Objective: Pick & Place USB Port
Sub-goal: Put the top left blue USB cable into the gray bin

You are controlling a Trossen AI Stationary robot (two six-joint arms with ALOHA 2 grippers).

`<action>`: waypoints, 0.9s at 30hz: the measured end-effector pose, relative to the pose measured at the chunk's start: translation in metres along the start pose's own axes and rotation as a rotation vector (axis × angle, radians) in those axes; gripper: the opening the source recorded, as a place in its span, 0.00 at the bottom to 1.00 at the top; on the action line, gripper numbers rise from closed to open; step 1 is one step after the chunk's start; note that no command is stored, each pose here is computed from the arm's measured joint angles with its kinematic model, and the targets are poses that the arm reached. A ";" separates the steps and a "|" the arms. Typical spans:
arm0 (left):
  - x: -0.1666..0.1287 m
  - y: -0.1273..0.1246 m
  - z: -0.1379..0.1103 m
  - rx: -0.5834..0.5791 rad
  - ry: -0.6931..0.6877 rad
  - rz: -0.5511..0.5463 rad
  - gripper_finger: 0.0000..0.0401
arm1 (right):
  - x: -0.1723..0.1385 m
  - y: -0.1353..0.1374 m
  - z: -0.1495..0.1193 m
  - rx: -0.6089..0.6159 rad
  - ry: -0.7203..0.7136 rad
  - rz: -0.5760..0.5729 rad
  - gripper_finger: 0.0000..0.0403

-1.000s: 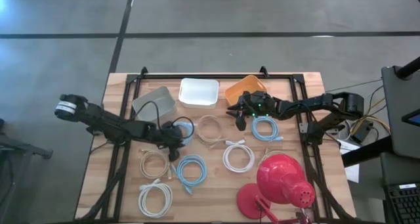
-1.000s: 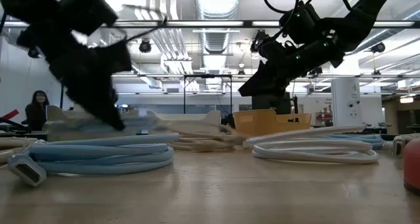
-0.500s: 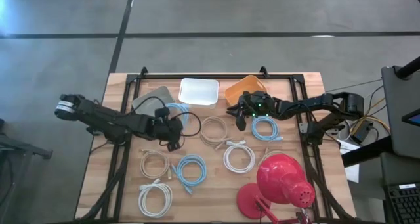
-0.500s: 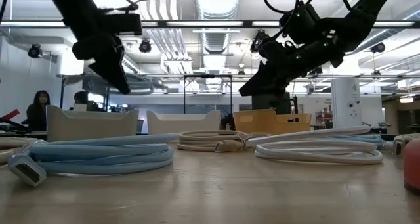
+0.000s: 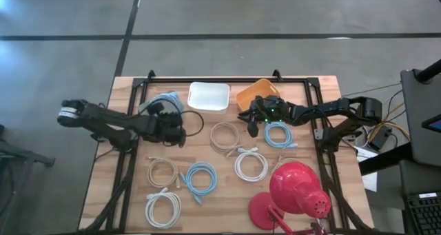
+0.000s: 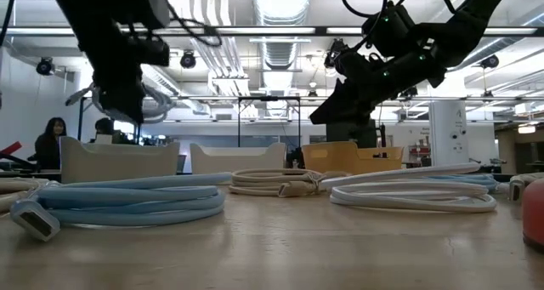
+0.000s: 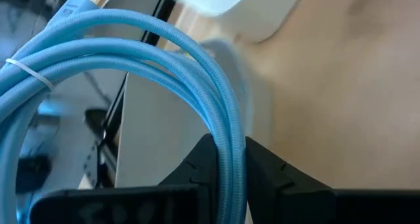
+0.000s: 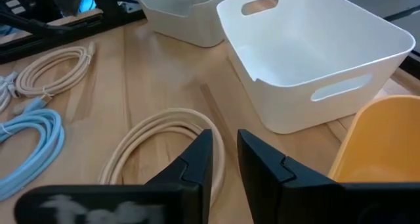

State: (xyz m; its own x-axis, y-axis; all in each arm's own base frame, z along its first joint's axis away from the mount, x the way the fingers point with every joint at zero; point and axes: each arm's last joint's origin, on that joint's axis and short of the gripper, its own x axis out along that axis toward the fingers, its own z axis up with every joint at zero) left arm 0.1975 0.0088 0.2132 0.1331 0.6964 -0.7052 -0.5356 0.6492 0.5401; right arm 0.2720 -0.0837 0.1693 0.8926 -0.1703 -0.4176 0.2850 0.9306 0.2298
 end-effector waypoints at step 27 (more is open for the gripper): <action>0.068 0.033 0.001 0.073 0.158 -0.055 0.14 | 0.000 0.000 0.003 -0.002 -0.029 0.005 0.15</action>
State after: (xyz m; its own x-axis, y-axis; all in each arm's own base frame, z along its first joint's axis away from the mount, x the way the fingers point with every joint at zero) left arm 0.1900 0.0779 0.1835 0.0245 0.6063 -0.7948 -0.4681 0.7095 0.5268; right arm 0.2730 -0.0841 0.1719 0.9038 -0.1749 -0.3905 0.2797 0.9322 0.2299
